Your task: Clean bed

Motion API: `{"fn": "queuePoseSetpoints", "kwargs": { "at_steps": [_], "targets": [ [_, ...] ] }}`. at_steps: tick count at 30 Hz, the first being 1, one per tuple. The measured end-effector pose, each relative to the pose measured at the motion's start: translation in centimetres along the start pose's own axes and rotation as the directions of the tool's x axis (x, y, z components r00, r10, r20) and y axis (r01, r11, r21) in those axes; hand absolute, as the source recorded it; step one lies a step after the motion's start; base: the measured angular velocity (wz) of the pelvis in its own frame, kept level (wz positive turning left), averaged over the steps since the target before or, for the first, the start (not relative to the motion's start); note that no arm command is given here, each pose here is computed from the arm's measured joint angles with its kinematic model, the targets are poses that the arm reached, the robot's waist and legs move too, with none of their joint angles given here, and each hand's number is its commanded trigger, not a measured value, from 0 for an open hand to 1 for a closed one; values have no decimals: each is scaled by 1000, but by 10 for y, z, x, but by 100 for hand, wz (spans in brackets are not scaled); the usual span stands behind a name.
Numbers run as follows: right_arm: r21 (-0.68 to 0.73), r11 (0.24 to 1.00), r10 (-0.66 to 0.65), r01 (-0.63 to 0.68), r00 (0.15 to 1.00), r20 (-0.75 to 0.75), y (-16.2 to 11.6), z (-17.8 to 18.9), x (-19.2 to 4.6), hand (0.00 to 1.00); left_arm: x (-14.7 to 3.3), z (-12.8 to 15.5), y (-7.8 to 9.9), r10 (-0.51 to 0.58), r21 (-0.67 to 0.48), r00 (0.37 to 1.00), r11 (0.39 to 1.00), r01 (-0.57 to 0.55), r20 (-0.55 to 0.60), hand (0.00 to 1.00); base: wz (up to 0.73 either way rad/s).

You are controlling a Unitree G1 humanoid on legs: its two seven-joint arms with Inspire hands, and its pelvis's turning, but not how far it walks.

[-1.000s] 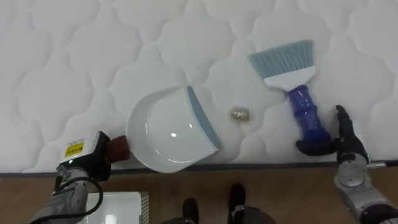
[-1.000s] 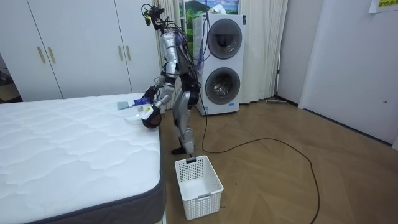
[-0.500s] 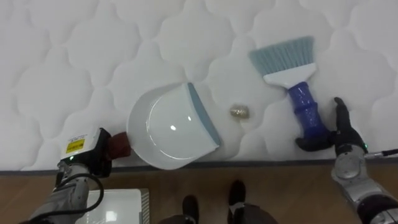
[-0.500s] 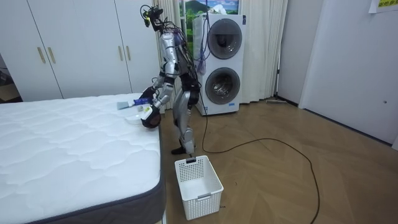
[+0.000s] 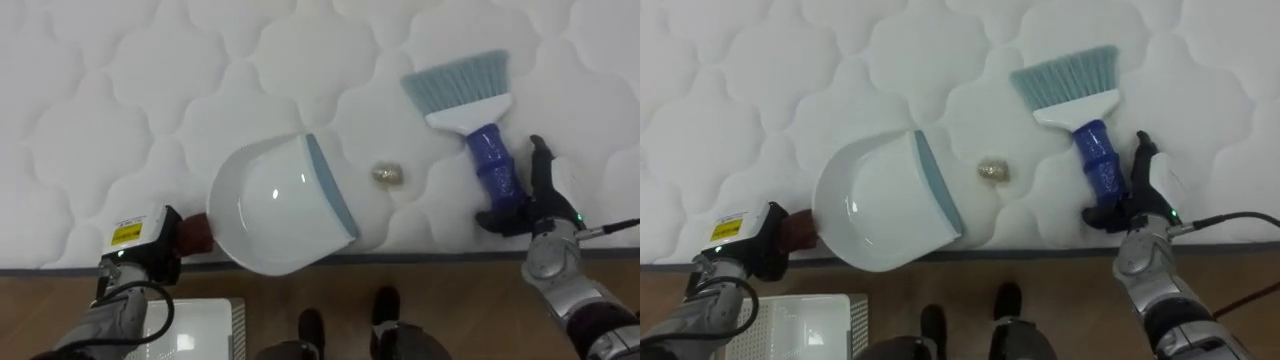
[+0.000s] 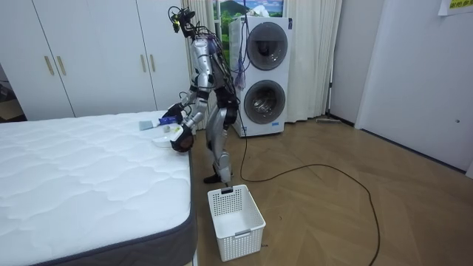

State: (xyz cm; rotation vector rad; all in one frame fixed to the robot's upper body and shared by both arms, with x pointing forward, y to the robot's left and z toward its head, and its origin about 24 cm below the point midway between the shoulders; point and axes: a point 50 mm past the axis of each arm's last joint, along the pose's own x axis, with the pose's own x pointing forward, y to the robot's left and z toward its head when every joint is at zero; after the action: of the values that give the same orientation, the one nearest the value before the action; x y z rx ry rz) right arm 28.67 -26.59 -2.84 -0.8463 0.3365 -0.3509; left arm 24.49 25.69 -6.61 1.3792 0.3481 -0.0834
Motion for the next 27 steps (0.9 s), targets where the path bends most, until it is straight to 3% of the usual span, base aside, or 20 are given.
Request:
{"fn": "queuePoseSetpoints", "kwargs": {
  "at_steps": [3, 4, 5, 6, 18, 27],
  "targets": [
    [-1, 1000, -3, 3, 1000, 0, 0, 0, 0, 1, 1, 1, 1, 4, -2, 1000, 1000, -4, 4, 100, 0],
    [-3, 1000, -2, 2, 1000, 1, 0, 0, 0, 64, 1, 1, 1, 4, -2, 1000, 1000, -4, 5, 100, 0],
    [-8, 1000, 3, -3, 1000, 3, 0, 0, 0, 88, 1, 1, 1, 4, -1, 1000, 1000, -4, 5, 100, 0],
    [-9, 1000, 11, -11, 1000, 2, 1, 0, 0, 100, 1, 1, 1, 4, -1, 1000, 1000, -4, 5, 100, 0],
    [-75, 997, 1, -2, 1000, -22, -25, -7, 13, 100, 2, 4, 2, -15, -11, 1000, 1000, 15, 17, 100, 3],
    [-47, 995, 90, -93, 994, -67, -19, -14, 10, 100, 4, 7, 3, -23, -16, 999, 1000, 24, 25, 100, 5]
  ]
}}
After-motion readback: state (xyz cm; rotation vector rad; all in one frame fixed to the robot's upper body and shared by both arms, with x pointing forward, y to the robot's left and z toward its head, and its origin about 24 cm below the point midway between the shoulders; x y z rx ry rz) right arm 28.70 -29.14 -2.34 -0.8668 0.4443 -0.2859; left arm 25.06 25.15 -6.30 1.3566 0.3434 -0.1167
